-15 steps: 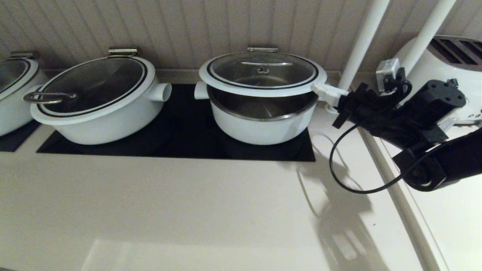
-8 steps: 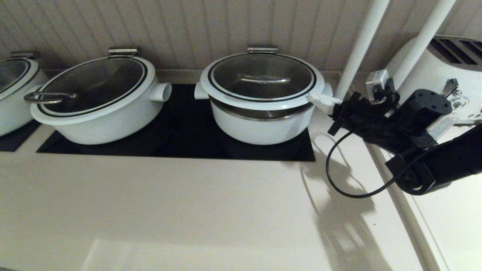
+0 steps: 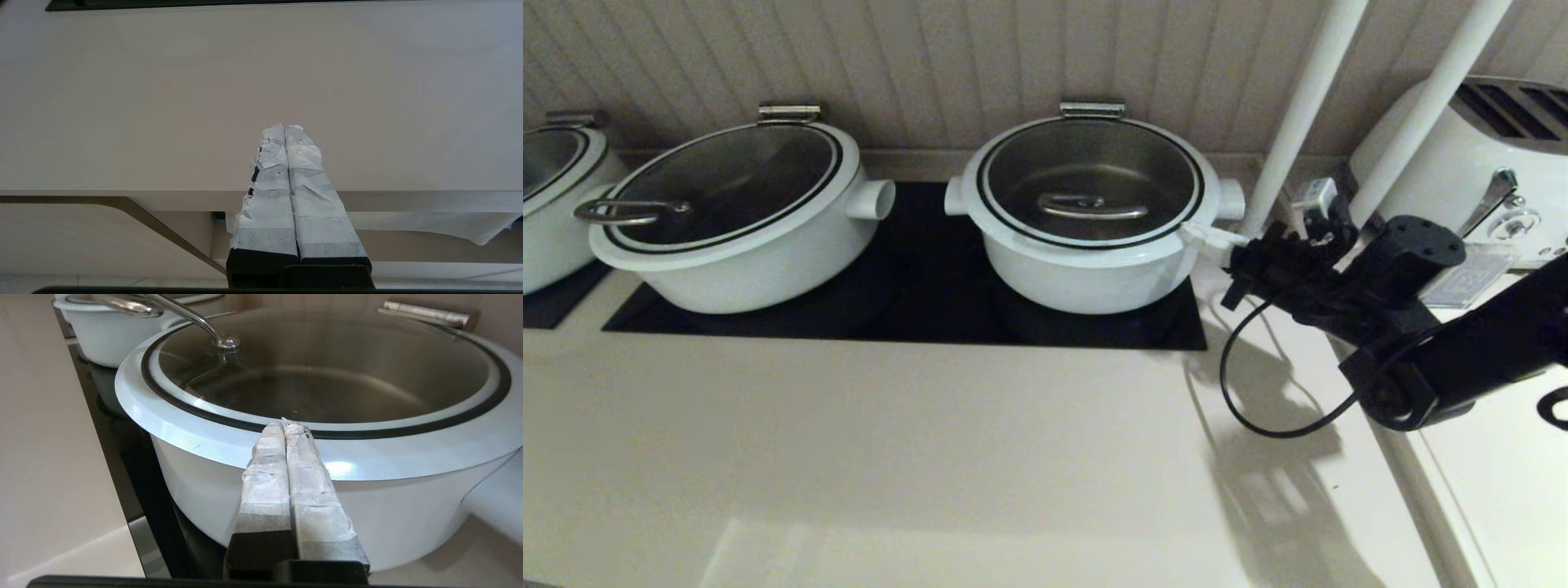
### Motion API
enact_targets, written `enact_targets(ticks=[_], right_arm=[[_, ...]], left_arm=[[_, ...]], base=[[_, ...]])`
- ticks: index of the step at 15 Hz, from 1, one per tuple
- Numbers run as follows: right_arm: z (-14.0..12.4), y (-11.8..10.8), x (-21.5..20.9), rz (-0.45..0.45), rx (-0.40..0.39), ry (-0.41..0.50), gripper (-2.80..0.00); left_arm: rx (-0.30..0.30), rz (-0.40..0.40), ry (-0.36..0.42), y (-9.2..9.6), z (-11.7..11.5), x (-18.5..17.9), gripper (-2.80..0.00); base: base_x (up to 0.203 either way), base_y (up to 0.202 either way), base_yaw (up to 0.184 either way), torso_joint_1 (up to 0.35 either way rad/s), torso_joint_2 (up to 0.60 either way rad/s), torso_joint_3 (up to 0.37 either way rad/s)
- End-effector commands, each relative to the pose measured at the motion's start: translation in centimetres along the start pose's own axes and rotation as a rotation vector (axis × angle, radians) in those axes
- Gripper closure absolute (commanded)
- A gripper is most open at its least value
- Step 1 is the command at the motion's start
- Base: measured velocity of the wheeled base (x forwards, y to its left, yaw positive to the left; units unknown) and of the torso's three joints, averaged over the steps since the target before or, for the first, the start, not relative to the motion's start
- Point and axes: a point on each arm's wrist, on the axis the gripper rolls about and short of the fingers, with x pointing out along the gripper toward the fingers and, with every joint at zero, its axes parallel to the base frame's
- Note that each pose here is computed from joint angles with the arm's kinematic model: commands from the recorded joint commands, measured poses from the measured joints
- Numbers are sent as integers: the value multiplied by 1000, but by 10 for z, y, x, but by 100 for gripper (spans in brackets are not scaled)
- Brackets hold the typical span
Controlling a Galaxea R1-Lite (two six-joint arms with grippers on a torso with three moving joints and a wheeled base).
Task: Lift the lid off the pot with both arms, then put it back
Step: Close the pot lid
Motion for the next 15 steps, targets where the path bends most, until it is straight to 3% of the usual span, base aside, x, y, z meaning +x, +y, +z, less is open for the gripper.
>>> enact_targets(ticks=[1,9,15], right_arm=[[-7,0,0,4,4,6,0],[-9,0,0,3,1,6,0],[17,-1,-3,-5,-32,-34,0]], left_arm=[[0,0,-1,0,0,0,0],[0,0,-1,0,0,0,0],[0,-1,-1,0,0,0,0]], base=[[0,0,0,0,0,0],[0,0,0,0,0,0],[0,0,0,0,0,0]])
